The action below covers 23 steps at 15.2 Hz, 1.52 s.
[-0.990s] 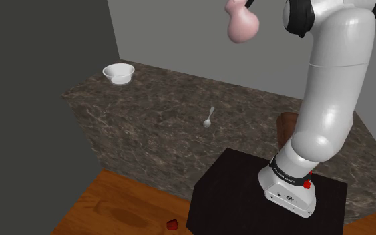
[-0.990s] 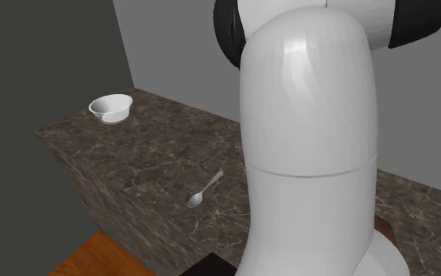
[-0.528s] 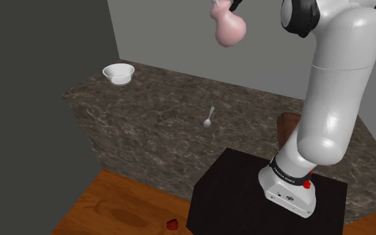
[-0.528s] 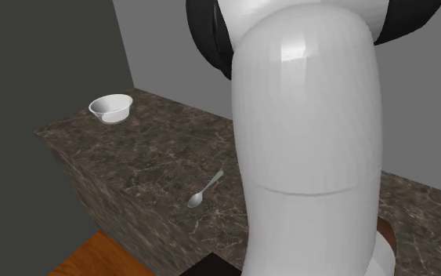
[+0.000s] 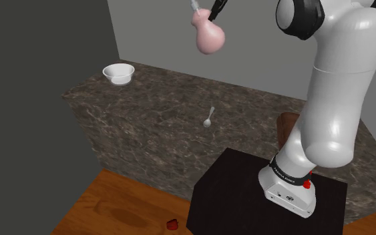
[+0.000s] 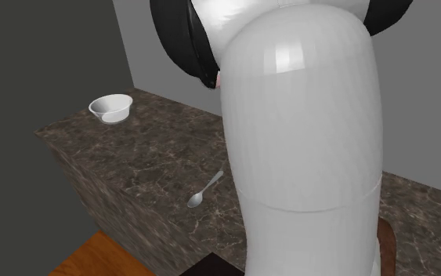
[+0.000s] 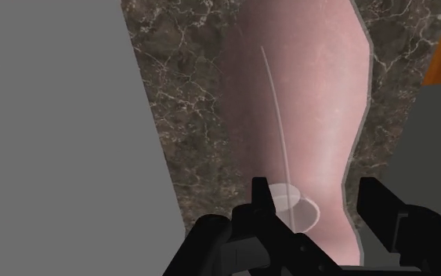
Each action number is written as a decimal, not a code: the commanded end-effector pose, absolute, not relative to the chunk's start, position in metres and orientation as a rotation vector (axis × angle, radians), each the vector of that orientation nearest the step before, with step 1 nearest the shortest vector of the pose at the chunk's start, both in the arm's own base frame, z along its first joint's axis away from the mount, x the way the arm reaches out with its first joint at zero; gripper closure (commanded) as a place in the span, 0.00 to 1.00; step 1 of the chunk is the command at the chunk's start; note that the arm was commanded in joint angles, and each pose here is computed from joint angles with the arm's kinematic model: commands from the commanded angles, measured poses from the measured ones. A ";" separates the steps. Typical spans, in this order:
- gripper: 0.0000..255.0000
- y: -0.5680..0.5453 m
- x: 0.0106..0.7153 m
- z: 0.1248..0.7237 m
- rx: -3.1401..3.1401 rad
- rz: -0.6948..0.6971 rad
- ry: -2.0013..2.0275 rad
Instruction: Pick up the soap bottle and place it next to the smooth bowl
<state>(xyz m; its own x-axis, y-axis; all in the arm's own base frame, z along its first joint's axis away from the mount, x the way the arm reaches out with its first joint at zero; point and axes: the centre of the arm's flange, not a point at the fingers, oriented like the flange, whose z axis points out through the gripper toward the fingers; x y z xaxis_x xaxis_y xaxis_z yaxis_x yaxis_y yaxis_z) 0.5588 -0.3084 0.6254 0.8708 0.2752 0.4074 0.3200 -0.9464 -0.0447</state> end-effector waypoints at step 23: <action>1.00 -0.093 0.758 0.504 -2.932 -0.617 -0.467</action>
<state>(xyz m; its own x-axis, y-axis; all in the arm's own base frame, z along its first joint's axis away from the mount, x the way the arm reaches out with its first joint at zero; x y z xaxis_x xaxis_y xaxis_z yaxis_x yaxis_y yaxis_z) 0.7497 -0.1042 0.5104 0.8708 0.2753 0.4074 0.3194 -0.9467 -0.0430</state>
